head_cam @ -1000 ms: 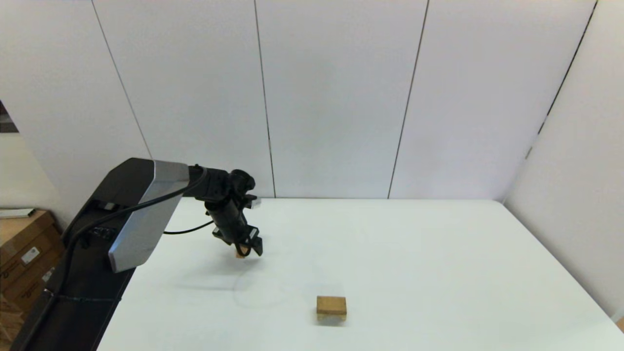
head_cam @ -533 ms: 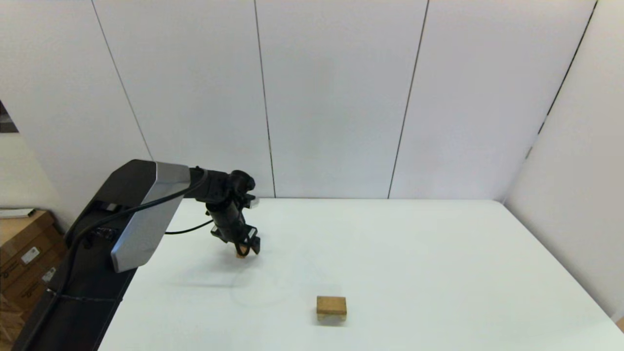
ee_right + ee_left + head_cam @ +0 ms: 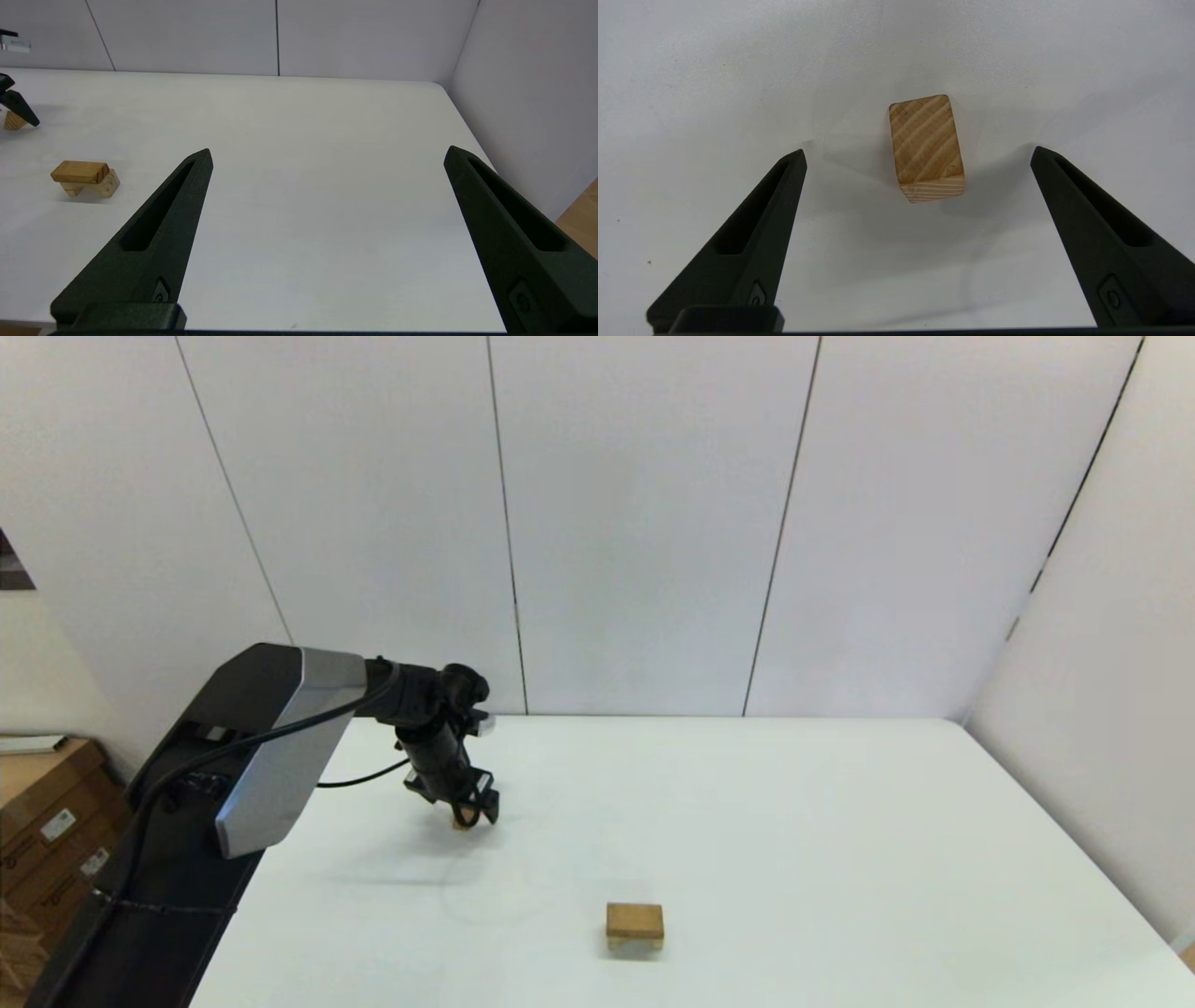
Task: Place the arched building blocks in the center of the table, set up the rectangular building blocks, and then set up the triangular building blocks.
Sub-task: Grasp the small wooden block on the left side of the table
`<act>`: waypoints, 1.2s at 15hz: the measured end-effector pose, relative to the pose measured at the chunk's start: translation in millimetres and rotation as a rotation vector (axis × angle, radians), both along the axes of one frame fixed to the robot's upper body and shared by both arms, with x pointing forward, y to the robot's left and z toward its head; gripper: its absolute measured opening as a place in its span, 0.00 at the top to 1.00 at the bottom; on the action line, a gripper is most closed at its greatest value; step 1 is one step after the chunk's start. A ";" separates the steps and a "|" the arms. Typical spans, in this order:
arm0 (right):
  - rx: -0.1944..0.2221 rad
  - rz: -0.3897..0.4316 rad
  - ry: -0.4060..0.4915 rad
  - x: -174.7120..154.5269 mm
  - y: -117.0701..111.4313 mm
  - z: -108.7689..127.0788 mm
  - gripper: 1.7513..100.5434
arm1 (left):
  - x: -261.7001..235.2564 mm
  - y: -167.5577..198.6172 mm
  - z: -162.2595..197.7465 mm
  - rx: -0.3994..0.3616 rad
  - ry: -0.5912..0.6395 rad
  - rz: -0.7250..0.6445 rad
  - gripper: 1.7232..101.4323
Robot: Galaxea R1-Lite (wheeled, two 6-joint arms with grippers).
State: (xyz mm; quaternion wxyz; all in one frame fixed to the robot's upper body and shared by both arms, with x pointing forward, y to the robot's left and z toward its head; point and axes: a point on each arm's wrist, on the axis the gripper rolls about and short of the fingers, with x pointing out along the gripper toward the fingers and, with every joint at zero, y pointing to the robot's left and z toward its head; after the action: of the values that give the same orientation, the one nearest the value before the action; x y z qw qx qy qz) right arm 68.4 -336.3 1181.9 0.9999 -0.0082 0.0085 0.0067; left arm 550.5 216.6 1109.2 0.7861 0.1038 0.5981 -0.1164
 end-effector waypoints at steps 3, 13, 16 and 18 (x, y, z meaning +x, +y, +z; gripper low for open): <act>0.000 0.000 0.000 0.0 0.0 0.0 0.03 | -0.4 -1.0 -0.7 -0.006 0.004 0.021 0.04; 0.000 0.000 0.000 0.0 0.0 0.0 0.03 | -0.3 -1.4 -5.2 -0.011 0.014 0.045 0.04; 0.000 0.000 0.000 0.0 0.0 0.0 0.03 | -0.2 -1.4 -6.9 -0.010 0.016 0.043 0.04; 0.000 0.000 0.000 0.0 0.0 0.0 0.03 | -0.2 -1.5 -7.8 -0.010 0.018 0.044 0.04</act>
State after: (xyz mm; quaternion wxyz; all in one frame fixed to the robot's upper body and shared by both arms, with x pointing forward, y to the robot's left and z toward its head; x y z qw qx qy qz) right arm 68.4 -336.3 1181.9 0.9999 -0.0084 0.0083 0.0067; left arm 550.3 215.1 1101.4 0.7837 0.0854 0.6066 -0.1031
